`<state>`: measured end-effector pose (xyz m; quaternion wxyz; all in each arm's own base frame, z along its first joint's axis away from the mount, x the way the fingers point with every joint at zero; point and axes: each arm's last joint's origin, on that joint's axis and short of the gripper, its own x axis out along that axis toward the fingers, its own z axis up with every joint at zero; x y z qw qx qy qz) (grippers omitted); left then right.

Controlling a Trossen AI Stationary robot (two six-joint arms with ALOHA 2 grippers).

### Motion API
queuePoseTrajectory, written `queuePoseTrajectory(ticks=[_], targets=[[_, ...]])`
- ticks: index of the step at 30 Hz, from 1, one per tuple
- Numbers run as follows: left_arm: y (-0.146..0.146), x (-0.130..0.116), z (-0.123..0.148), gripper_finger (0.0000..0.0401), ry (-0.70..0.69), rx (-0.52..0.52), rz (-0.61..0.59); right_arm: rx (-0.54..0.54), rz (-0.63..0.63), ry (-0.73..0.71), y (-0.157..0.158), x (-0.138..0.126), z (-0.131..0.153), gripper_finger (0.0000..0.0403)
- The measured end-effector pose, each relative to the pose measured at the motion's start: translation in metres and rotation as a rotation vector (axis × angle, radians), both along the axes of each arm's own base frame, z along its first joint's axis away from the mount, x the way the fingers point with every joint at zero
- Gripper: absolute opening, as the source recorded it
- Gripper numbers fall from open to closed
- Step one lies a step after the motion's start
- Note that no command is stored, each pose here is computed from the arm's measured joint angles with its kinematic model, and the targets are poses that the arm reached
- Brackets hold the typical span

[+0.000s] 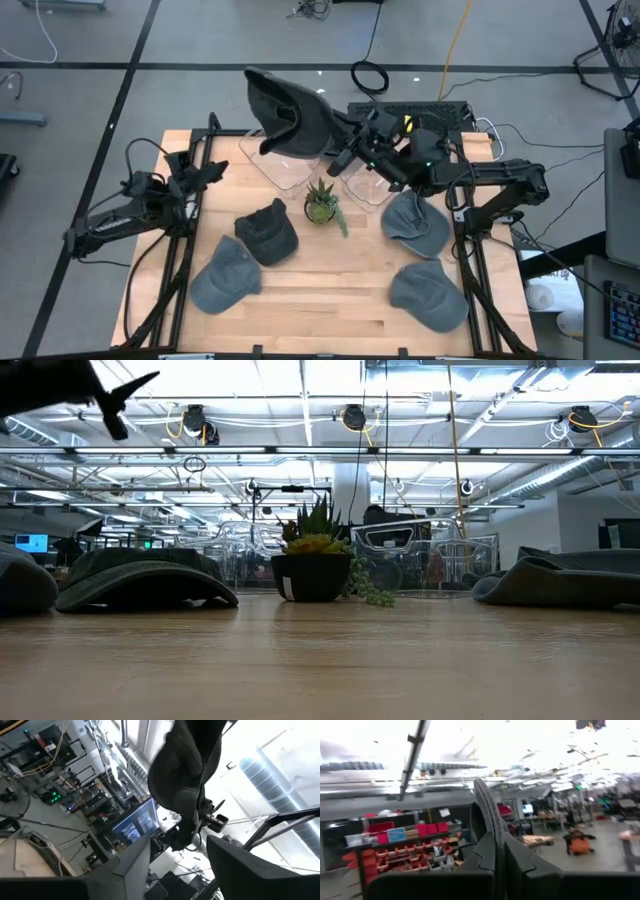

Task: Pick & Place hat
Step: Put the bottom right black cap into the left transparent bin

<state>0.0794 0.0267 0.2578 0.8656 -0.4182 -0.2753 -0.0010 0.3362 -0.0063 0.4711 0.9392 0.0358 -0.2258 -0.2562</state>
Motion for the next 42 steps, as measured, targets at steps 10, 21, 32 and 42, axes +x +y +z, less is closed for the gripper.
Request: queuePoseTrajectory(ticks=[10,21,32,42], targets=[[0.009,0.025,0.091,0.0192,0.029,0.145,0.072,-0.213,-0.055,-0.032,-0.001,-0.006,0.012,0.0000],[0.024,0.075,0.161,0.0160,0.070,0.333,0.064,-0.379,-0.113,-0.130,0.001,-0.018,0.028,0.0000],[0.032,0.133,0.173,0.0195,0.102,0.320,-0.005,-0.445,-0.127,-0.147,0.002,-0.023,0.039,0.0000],[0.021,0.170,0.189,0.0211,0.090,0.388,-0.049,-0.456,-0.115,-0.152,0.001,-0.023,0.039,0.0000]])
